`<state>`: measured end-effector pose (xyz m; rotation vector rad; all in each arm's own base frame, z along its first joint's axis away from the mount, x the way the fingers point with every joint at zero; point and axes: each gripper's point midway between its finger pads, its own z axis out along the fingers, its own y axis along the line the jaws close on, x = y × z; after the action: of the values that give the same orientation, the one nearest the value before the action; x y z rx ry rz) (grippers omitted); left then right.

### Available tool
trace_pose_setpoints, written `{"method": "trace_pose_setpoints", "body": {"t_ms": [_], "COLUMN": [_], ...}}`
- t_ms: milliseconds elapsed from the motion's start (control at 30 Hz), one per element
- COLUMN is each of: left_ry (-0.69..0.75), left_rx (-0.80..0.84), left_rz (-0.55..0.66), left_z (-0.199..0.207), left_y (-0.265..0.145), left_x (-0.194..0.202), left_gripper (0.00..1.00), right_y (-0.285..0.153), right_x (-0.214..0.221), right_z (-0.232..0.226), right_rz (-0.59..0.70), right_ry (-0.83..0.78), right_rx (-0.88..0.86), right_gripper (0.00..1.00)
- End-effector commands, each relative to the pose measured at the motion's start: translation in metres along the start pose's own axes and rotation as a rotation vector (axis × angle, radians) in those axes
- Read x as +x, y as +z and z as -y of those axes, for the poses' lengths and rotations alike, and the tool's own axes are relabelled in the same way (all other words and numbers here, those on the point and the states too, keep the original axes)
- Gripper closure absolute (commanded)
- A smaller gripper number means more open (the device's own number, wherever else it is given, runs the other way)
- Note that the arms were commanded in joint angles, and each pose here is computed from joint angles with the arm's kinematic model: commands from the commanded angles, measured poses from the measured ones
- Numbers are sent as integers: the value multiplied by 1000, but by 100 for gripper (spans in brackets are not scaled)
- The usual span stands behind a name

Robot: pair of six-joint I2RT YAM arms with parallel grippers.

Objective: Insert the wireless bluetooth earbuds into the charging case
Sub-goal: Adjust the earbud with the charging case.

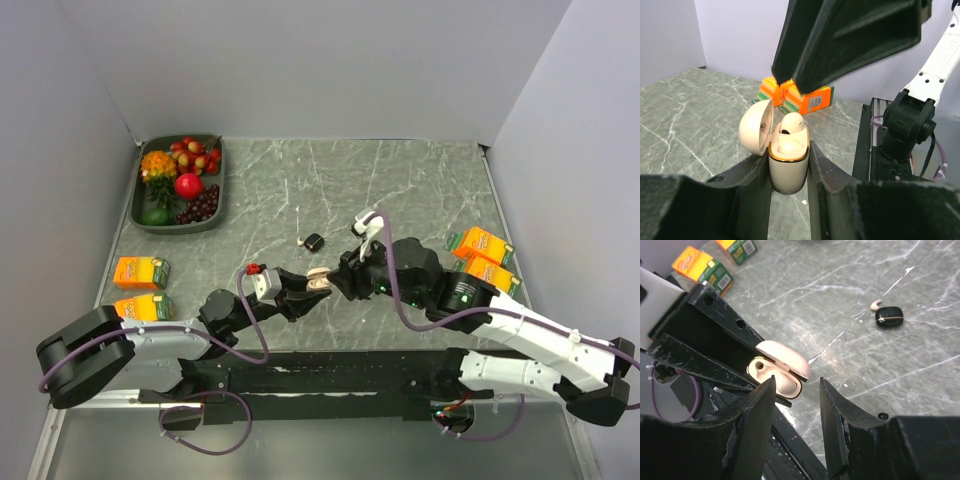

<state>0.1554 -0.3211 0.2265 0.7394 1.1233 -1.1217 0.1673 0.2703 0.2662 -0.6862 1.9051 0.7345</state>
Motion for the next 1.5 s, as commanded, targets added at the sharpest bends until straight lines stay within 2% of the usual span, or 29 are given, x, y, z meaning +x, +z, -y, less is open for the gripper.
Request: {"method": "trace_pose_setpoints", "body": {"t_ms": [0,333,567,1067,1200,1300,1467], "left_ry": [117,116,122,136,136,137,134], "left_rx": [101,109,84,58,48,22,-66], "left_rz": [515,520,517,515,514,510,492], "left_z": [27,29,25,21,20,16,5], "left_y": [-13,-14,-16,-17,-17,-21,-36], "left_x": [-127,-129,-128,-131,-131,-130,-124], "left_gripper": [99,99,99,99,99,99,99], "right_y": [-19,-5,-6,8,6,-3,-11], "right_x": [-34,-24,-24,-2,-7,-21,-44], "right_z": [0,-7,-7,-25,-16,3,78], "right_rz": [108,65,78,-5,21,98,236], "right_ry": [-1,-12,-17,-26,-13,32,148], "right_rx": [14,-21,-23,-113,-60,41,306], "right_gripper": [55,76,77,83,83,74,62]}}
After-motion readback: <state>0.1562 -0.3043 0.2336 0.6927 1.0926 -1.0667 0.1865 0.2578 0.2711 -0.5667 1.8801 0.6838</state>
